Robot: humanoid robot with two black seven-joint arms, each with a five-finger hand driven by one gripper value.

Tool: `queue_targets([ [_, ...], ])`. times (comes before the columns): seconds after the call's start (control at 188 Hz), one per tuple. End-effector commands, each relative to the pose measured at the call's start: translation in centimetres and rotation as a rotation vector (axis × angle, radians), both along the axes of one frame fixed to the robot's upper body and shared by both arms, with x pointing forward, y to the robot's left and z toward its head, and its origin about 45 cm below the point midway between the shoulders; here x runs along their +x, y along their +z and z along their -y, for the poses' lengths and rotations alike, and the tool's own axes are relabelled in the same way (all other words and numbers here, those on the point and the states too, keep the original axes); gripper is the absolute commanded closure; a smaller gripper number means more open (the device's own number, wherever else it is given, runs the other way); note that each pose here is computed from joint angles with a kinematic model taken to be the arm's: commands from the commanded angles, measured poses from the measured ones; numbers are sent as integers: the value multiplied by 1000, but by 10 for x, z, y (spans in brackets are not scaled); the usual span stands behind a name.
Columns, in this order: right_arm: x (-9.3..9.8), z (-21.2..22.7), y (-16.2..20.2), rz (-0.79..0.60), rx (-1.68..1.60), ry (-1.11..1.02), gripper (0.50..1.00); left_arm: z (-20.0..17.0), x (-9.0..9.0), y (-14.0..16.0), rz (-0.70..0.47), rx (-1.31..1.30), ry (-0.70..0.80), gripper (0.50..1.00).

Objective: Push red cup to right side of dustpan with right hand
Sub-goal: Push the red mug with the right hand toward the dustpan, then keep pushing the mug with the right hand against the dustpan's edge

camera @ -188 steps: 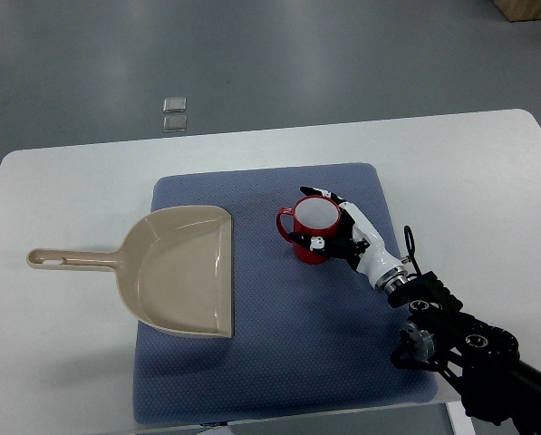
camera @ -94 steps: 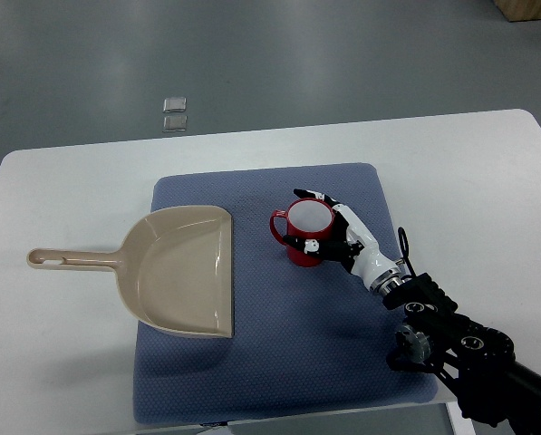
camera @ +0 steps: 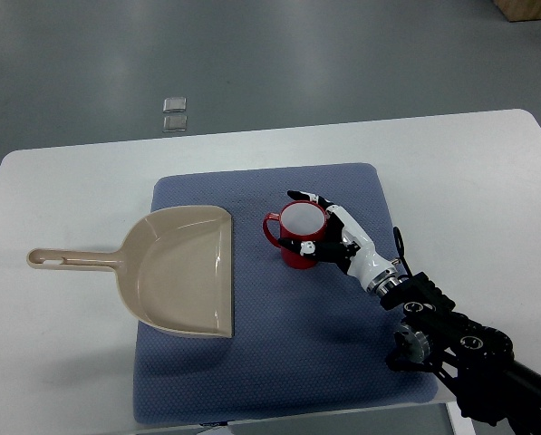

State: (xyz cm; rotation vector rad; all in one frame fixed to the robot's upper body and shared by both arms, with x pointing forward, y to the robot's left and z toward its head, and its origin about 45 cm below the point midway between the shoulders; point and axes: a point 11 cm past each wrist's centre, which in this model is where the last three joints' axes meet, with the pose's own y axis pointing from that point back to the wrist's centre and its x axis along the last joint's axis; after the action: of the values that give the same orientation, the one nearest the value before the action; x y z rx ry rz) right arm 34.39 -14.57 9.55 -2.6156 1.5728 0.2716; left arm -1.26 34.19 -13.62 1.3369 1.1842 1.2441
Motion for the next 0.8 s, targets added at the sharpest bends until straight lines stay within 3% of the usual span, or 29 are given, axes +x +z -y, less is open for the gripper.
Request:
queue_targets([
  [0.0, -1, -1, -1, -6, 6, 11, 572, 0, 0, 0, 0, 0, 0, 500],
  [0.793, -6, -14, 5, -16, 66, 109, 572, 0, 0, 0, 0, 0, 0, 500],
])
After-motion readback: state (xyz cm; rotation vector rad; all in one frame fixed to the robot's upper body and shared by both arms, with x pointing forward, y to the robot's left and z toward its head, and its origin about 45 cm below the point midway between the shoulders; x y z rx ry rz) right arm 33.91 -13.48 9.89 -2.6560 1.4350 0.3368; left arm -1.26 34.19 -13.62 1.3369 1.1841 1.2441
